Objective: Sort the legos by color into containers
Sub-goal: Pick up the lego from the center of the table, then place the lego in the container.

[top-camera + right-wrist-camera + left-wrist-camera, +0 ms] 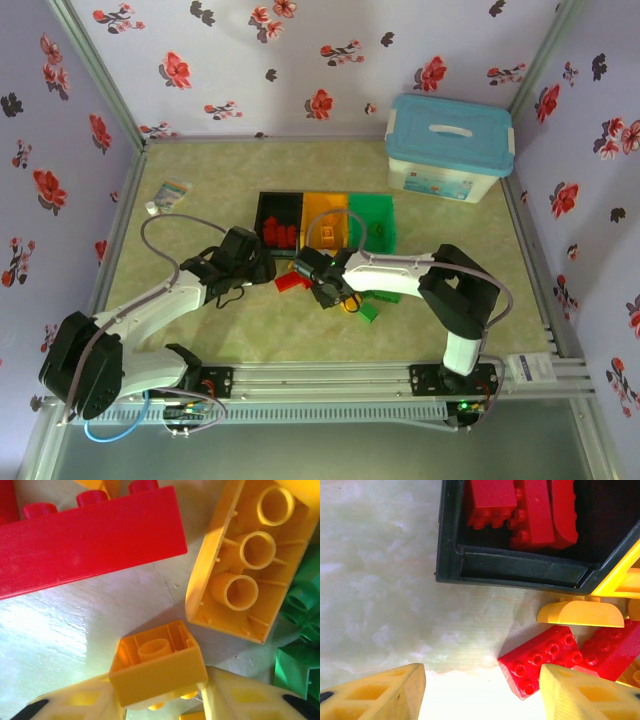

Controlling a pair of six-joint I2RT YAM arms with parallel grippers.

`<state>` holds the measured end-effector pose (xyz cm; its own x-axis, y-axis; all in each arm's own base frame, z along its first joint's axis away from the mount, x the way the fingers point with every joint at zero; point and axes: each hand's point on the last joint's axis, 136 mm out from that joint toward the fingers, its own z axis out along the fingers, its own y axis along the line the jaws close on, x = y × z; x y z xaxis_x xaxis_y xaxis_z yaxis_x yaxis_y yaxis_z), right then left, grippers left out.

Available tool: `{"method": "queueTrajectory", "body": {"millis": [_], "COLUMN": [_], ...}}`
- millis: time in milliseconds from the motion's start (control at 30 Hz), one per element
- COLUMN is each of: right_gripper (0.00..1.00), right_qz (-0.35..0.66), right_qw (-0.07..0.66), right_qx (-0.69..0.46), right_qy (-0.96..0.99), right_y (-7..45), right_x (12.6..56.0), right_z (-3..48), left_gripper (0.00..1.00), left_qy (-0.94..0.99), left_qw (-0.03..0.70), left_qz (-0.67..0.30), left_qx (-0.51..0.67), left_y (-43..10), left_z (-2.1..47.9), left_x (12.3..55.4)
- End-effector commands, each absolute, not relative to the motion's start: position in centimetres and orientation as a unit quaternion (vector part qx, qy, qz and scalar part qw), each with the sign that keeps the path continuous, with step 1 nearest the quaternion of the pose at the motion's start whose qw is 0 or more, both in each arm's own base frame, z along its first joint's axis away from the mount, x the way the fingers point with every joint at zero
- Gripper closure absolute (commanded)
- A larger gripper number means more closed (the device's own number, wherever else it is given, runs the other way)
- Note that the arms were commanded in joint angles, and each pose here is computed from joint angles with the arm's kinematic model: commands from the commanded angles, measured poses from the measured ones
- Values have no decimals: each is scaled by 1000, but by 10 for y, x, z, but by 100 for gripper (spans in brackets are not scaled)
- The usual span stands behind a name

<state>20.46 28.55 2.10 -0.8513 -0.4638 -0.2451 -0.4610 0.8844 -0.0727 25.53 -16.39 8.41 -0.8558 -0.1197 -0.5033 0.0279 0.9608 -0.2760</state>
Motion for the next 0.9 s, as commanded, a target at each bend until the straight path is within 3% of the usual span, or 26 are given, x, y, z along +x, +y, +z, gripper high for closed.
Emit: {"method": "queueTrajectory", "body": {"millis": [0, 200, 433, 733, 767, 833, 867], "right_gripper": [63, 67, 66, 62, 56, 24, 19], "right_qz": [-18, 19, 57, 54, 54, 46, 47], "right_qw": [145, 198, 261, 247, 247, 251, 254], "right_qx": [-246, -246, -189, -167, -169, -166, -165], "right_qy": [958, 949, 945, 953, 953, 953, 952], "right_y": [286, 296, 285, 289, 292, 292, 293], "right_x": [207, 217, 273, 325, 328, 334, 335], "right_z": [38, 82, 130, 124, 125, 128, 132], "left_gripper": [38, 38, 38, 37, 37, 37, 37], "left_qy": [950, 948, 933, 924, 923, 920, 919], "left_qw": [277, 281, 314, 334, 336, 339, 339], "left_qz": [-141, -145, -176, -174, -173, -175, -178], "left_qx": [-32, -26, 6, 65, 74, 87, 96], "left_y": [-162, -164, -181, -204, -208, -215, -219], "left_z": [88, 91, 111, 119, 120, 122, 123], "left_x": [256, 255, 246, 223, 221, 218, 215]}}
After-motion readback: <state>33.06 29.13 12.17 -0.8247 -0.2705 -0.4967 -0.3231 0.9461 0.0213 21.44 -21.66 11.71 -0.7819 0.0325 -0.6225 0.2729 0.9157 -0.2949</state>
